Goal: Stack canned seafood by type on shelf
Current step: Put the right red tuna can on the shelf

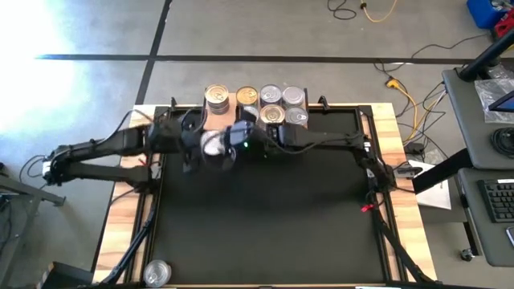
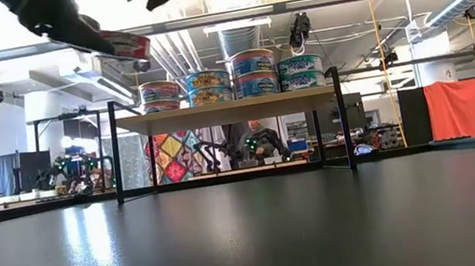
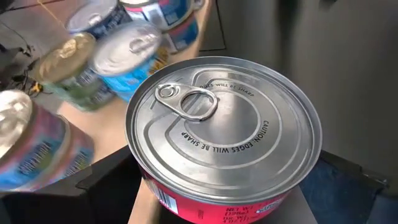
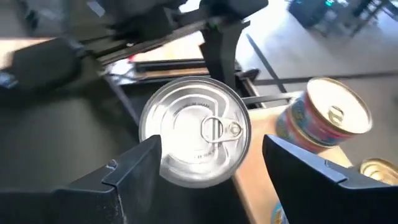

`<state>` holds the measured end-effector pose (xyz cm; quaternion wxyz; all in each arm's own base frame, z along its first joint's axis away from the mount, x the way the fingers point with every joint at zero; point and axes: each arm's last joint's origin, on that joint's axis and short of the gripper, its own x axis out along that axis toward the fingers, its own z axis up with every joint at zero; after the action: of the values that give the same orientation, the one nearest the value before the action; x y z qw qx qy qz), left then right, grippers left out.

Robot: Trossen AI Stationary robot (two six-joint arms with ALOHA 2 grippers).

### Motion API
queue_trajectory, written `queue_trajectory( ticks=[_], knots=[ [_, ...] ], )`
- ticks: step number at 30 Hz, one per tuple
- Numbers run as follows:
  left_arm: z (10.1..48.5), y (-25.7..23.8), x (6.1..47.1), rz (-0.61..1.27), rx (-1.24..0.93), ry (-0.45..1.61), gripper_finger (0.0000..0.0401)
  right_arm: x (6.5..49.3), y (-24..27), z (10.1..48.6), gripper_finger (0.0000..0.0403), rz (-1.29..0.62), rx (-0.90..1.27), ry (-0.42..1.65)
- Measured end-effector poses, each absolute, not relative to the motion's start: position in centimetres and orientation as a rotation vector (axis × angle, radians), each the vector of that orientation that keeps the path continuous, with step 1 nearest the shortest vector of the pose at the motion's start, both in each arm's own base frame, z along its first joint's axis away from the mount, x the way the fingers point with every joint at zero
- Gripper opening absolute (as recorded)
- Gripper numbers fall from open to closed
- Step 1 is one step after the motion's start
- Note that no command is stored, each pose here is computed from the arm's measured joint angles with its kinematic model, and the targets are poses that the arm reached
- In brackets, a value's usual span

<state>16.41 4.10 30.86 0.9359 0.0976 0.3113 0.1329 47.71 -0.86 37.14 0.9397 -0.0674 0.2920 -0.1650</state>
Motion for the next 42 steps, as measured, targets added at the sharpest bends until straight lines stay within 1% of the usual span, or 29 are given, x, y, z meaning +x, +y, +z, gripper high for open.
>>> queue_trajectory(
  ticks=[3,6,10,14,16,18,22,25,29,31,36,42],
  knots=[
    [31.5,6.4,17.0,0.271,0.212,0.678,0.0352,48.2,-3.3,36.8,0.0264,-0.408,-0.048,0.558],
    [30.7,8.7,17.6,0.274,0.199,0.773,0.0352,48.5,-6.0,36.7,0.0249,-0.485,0.063,0.497],
    [30.1,11.1,18.4,0.275,0.167,0.816,0.0352,48.6,-8.2,36.1,0.0226,-0.533,0.087,0.494],
    [29.6,12.5,19.4,0.276,0.167,0.839,0.0354,49.4,-8.5,33.5,0.0200,-0.488,0.006,0.610],
    [29.4,13.1,19.8,0.279,0.161,0.857,0.0373,49.7,-8.5,32.6,0.0185,-0.470,-0.037,0.641],
    [29.0,13.7,20.1,0.286,0.150,0.876,0.0387,50.0,-8.5,32.4,0.0169,-0.454,-0.087,0.639],
    [28.2,14.5,20.7,0.292,0.124,0.908,0.0381,50.2,-9.0,32.1,0.0133,-0.453,-0.138,0.637],
    [27.9,14.8,21.0,0.292,0.116,0.919,0.0387,50.4,-9.7,31.2,0.0106,-0.446,-0.132,0.646],
    [27.5,14.9,21.1,0.291,0.110,0.938,0.0394,50.6,-10.6,30.1,0.0074,-0.328,-0.077,0.635],
    [27.5,14.9,21.1,0.289,0.108,0.942,0.0394,50.7,-11.0,29.4,0.0060,-0.303,-0.052,0.638],
    [27.4,14.9,21.0,0.296,0.110,0.951,0.0398,50.9,-11.2,28.0,0.0036,-0.304,-0.045,0.658],
    [27.3,14.8,20.7,0.318,0.103,0.988,0.0399,50.8,-11.2,27.0,0.0022,-0.300,-0.064,0.682]
  ],
)
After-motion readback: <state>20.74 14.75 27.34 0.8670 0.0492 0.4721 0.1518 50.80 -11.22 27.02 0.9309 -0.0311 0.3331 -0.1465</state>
